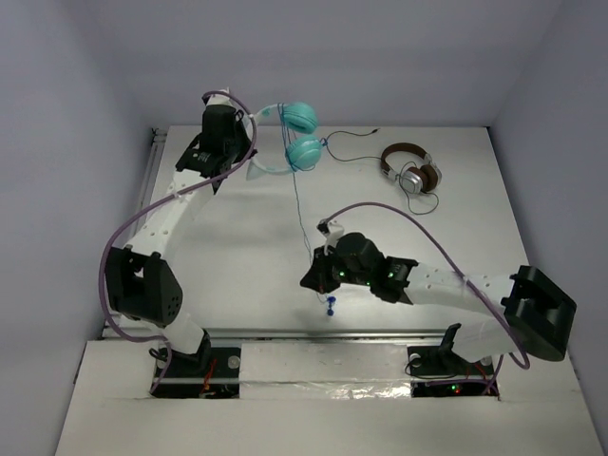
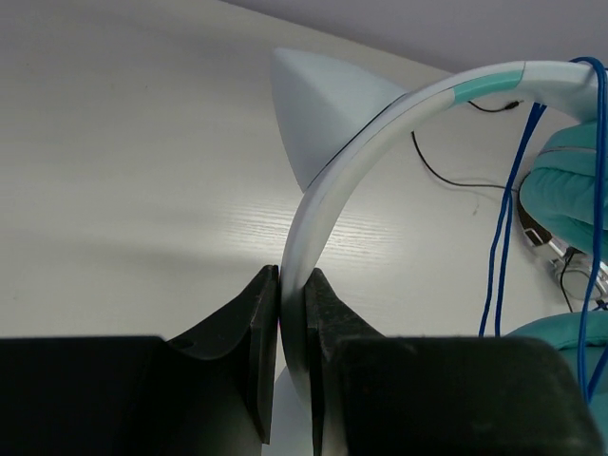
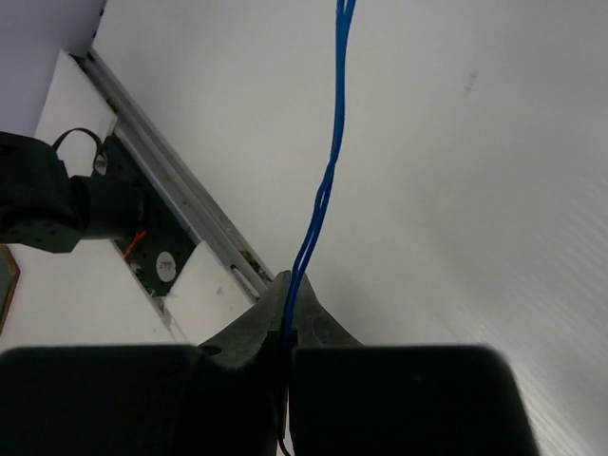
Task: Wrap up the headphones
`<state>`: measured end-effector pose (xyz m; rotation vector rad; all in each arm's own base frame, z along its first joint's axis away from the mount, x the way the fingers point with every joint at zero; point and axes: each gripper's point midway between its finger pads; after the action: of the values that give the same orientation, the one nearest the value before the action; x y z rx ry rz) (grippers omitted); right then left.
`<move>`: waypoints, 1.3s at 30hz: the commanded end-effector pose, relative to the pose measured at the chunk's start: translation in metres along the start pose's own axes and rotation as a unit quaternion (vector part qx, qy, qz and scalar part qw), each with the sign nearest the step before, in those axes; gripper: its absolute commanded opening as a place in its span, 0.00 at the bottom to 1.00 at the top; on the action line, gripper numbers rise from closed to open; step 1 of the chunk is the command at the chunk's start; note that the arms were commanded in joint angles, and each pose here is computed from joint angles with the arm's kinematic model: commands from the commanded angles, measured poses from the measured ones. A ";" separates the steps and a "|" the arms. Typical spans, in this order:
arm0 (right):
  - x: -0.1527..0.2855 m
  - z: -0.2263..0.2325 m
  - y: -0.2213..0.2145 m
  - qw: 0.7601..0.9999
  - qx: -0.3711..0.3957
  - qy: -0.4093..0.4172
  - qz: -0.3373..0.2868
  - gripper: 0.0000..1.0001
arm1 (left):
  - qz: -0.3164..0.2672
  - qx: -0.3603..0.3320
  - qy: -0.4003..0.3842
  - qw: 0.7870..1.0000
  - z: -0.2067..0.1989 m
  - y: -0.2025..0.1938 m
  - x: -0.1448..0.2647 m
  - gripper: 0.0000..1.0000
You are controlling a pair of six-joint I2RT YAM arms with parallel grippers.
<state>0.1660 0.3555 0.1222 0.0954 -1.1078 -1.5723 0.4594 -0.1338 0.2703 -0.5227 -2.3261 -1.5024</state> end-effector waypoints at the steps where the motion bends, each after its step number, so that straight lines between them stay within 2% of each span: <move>1: -0.001 0.033 0.023 0.999 0.038 0.005 -0.003 0.00 | -0.094 0.064 -0.043 0.993 -0.023 0.044 0.013 0.00; 3: 0.001 0.046 0.015 0.998 0.064 0.001 0.026 0.00 | -0.082 0.061 -0.024 0.994 -0.014 0.025 0.005 0.00; 7: 0.015 0.080 0.047 0.994 0.104 0.009 0.018 0.00 | -0.052 0.034 0.012 0.998 -0.002 -0.024 -0.006 0.00; 8: 0.020 0.075 0.046 0.992 0.120 -0.007 0.029 0.00 | -0.031 0.021 0.024 0.999 0.003 -0.051 -0.009 0.00; 11: 0.035 0.078 0.068 0.989 0.145 -0.033 0.022 0.00 | 0.013 0.005 0.034 0.999 0.010 -0.101 -0.012 0.00; 12: 0.039 0.073 0.077 0.985 0.161 -0.054 0.013 0.00 | 0.025 -0.002 0.023 0.999 0.001 -0.117 -0.010 0.00; 17: 0.057 0.060 0.095 0.974 0.194 -0.113 0.010 0.00 | 0.087 -0.034 0.007 0.996 -0.002 -0.183 0.006 0.00; 24: 0.075 0.030 0.095 0.955 0.230 -0.186 0.025 0.00 | 0.128 -0.068 -0.008 0.989 0.007 -0.221 0.041 0.00; 29: 0.085 0.010 0.091 0.943 0.240 -0.229 0.031 0.00 | 0.149 -0.067 -0.026 0.986 0.016 -0.237 0.064 0.00; 35: 0.091 -0.004 0.115 0.935 0.227 -0.272 -0.017 0.00 | 0.181 -0.072 -0.034 0.980 0.027 -0.257 0.081 0.00; 39: 0.099 -0.017 0.139 0.920 0.228 -0.316 -0.053 0.00 | 0.200 -0.091 -0.035 0.975 0.028 -0.270 0.090 0.00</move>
<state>0.2191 0.2911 0.2268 -0.0590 -1.9005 -1.3218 0.2560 -0.1854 0.0700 -0.9916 -1.9090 -1.5427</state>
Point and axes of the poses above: each gripper's point midway between its finger pads, its own x axis back along the fingers, its own z axis along the line the jaws close on, y = z × x, and after that the axes turned 4 degrees about x, right-handed
